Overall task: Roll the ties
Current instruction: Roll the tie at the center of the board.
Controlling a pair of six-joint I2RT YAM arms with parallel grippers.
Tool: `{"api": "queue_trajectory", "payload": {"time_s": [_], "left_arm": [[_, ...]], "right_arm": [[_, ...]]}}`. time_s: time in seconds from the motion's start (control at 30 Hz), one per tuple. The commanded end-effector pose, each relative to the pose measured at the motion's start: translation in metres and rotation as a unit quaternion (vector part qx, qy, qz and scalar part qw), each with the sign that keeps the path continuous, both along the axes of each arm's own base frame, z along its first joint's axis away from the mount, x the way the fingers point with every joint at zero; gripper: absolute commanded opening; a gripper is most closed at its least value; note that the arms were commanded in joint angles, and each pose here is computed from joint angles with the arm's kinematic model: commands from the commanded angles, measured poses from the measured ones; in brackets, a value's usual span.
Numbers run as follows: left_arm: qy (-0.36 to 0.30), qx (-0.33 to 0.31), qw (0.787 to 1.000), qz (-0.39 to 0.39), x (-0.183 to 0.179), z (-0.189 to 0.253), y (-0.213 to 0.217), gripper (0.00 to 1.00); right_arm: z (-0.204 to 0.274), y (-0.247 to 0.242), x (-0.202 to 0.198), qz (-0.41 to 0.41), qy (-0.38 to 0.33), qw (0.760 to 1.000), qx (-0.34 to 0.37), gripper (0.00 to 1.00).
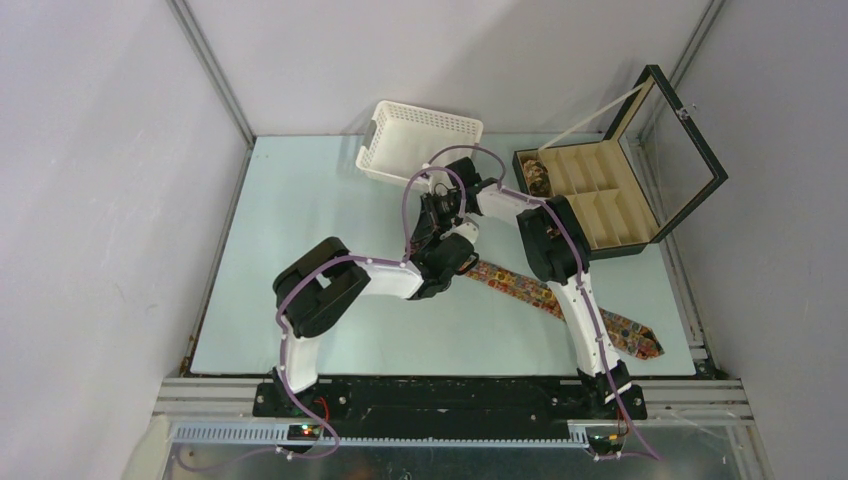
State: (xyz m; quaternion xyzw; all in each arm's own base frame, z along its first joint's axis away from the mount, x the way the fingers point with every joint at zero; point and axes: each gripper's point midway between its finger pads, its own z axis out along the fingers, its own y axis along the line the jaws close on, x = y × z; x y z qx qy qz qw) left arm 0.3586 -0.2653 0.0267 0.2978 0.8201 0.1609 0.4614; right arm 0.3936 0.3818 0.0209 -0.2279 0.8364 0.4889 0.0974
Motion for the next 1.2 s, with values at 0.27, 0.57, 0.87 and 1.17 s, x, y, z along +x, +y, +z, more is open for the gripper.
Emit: {"api": "queue_trajectory", "payload": {"time_s": [0.27,0.57,0.87,1.17], "left_arm": [[-0.015,-0.08,0.997,-0.011,-0.003,0.046,-0.015,0.39],[0.003,-0.217,0.976,0.014,-0.013,0.072,0.001,0.32],[0.067,-0.443,0.89,0.087,-0.001,0.079,0.046,0.35],[0.125,-0.524,0.836,0.105,0.009,0.058,0.045,0.38]], "right_arm": [[-0.002,-0.015,0.001,-0.045,0.031,0.998,-0.026,0.04],[0.0,-0.017,0.003,-0.056,0.02,0.998,-0.028,0.04],[0.003,-0.016,0.005,-0.065,0.013,0.998,-0.025,0.04],[0.005,-0.014,0.006,-0.069,0.005,0.997,-0.026,0.03]]}}
